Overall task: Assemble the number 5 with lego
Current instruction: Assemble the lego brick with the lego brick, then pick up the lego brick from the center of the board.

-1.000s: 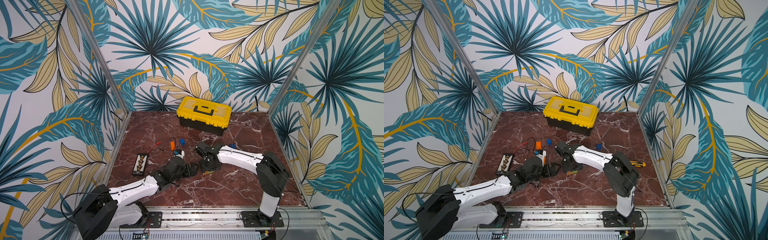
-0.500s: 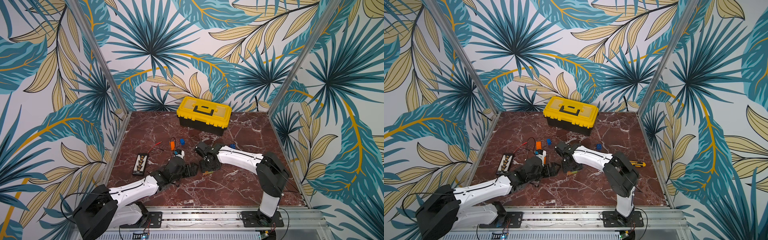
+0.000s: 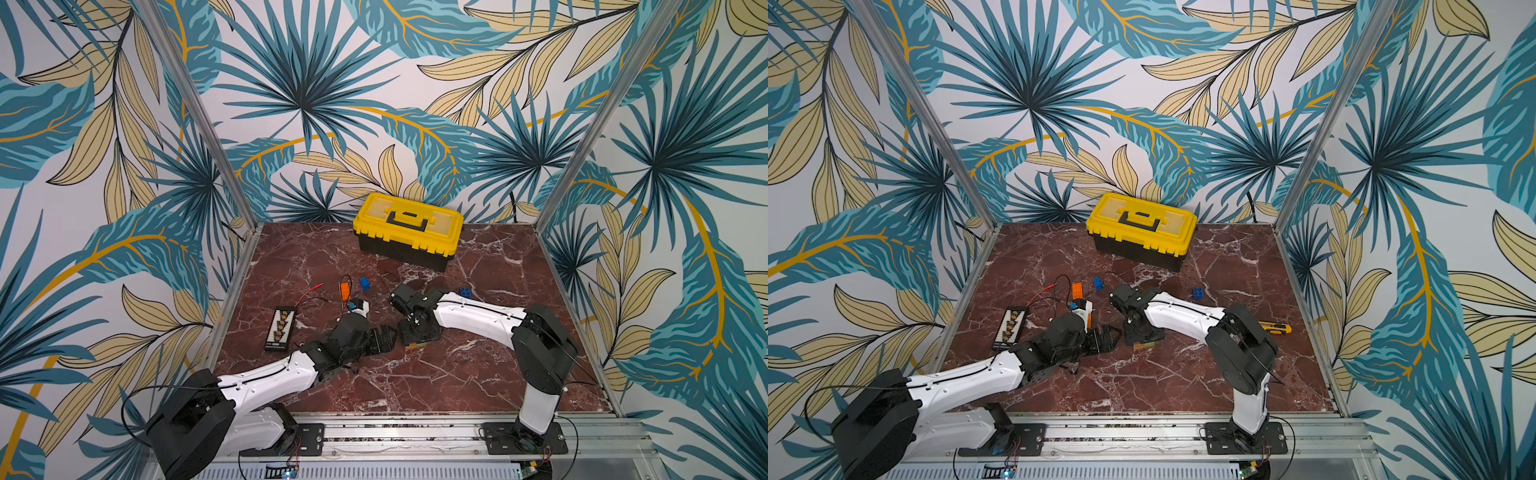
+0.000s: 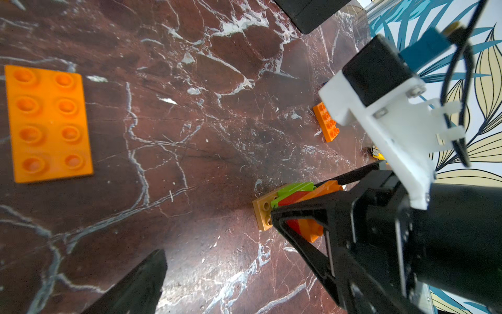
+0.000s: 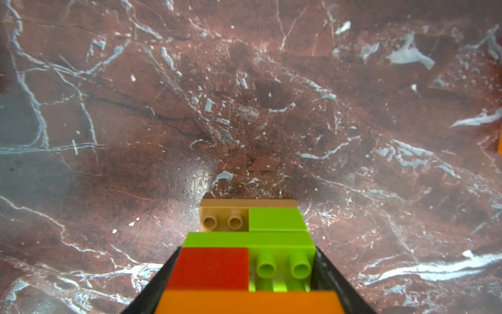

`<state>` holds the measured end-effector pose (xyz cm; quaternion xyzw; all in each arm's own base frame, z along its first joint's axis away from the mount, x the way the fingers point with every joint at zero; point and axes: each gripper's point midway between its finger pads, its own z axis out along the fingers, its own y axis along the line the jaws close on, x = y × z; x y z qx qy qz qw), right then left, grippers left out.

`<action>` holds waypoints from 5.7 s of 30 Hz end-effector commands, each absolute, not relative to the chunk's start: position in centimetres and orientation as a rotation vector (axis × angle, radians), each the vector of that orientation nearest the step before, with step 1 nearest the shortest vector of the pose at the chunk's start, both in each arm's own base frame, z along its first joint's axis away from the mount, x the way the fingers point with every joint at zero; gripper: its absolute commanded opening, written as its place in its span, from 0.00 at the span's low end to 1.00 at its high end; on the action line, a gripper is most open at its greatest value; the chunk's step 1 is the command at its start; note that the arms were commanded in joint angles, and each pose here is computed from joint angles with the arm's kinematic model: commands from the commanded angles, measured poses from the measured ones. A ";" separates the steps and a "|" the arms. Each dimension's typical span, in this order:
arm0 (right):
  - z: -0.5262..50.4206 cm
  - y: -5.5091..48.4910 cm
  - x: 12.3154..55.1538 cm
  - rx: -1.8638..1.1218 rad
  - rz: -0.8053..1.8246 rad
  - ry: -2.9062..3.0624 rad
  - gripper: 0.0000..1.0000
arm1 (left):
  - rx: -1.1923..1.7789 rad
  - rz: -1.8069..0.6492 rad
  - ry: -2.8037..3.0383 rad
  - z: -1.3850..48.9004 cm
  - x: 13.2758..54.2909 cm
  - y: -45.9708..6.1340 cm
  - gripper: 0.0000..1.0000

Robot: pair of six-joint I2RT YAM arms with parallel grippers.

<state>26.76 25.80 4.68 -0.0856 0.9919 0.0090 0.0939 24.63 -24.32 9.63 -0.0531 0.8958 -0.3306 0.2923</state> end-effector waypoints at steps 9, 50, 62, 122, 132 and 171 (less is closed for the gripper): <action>1.3 23.7 24.4 -0.251 -0.104 3.045 0.66 | -0.134 -0.895 2.349 11.2 25.1 -24.6 1.00; 1.6 24.5 24.8 -0.249 -0.049 3.028 0.65 | -0.137 -0.896 2.349 11.0 25.1 -24.6 1.00; 1.3 24.6 24.7 -0.247 -0.029 3.031 0.66 | -0.136 -0.896 2.351 11.1 25.1 -24.6 1.00; 5.5 25.3 26.8 -0.221 -0.013 2.932 0.77 | -0.143 -0.877 2.345 11.2 25.0 -24.1 1.00; 4.0 25.1 26.1 -0.209 -0.007 2.962 0.68 | -0.142 -0.878 2.348 11.1 24.9 -24.1 1.00; 5.9 27.4 25.3 -0.068 0.285 2.972 0.83 | -0.190 -0.811 2.290 11.8 25.1 -22.1 1.00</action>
